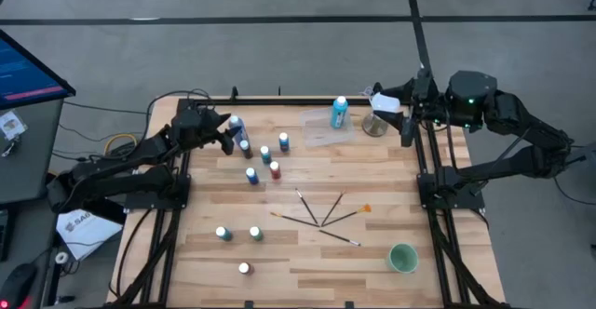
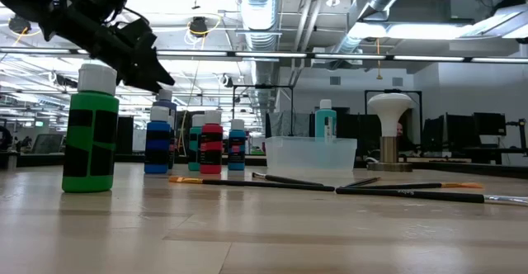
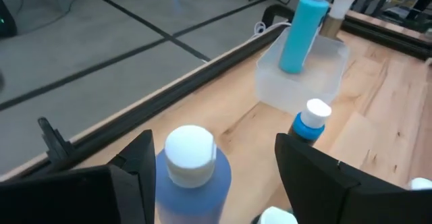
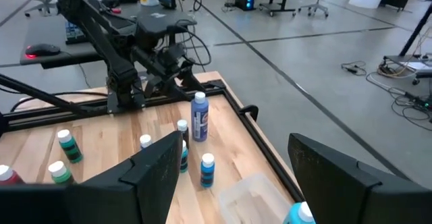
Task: Pick & Place Paint Supplies
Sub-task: Put the large purple paint bottle into the transparent bin
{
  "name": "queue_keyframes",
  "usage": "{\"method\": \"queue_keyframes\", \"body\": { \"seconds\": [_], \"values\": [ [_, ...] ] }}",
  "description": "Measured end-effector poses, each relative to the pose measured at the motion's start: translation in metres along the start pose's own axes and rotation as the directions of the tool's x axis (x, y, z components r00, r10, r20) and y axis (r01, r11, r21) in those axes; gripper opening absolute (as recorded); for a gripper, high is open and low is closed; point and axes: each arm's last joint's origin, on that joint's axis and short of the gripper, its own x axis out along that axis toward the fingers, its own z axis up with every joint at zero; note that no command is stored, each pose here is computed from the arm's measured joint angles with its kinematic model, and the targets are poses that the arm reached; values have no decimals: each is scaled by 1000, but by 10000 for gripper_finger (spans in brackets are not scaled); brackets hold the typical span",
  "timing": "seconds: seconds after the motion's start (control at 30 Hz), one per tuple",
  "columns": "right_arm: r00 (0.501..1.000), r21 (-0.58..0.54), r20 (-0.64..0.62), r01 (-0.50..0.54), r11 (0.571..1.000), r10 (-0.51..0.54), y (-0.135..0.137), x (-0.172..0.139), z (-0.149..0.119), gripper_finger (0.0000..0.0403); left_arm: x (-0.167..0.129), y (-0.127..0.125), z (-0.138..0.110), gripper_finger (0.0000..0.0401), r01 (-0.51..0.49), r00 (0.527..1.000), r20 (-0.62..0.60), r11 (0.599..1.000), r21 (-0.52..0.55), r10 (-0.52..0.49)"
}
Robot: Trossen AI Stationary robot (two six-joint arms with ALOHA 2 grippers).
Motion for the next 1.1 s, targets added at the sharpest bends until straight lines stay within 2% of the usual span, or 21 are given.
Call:
{"method": "queue_keyframes", "body": {
  "seconds": [0.4,0.53,0.87,0.93,1.1],
  "values": [
    [1000,20,3,0,1000,0,-1,-1,0,265,20,-2,-4,204,7,999,-32,998,66,-5],
    [1000,23,3,0,1000,0,-1,-1,0,265,24,-2,-6,164,6,999,-42,998,67,-3],
    [1000,28,3,0,1000,0,-1,-1,0,265,26,-1,-7,22,-17,999,-49,998,67,20],
    [1000,28,3,0,1000,0,-1,-1,0,265,26,-1,-7,8,-23,998,-49,998,66,26],
    [1000,28,3,0,1000,0,-1,-1,0,265,25,-1,-2,2,-41,998,-39,999,34,42]
  ]
}}
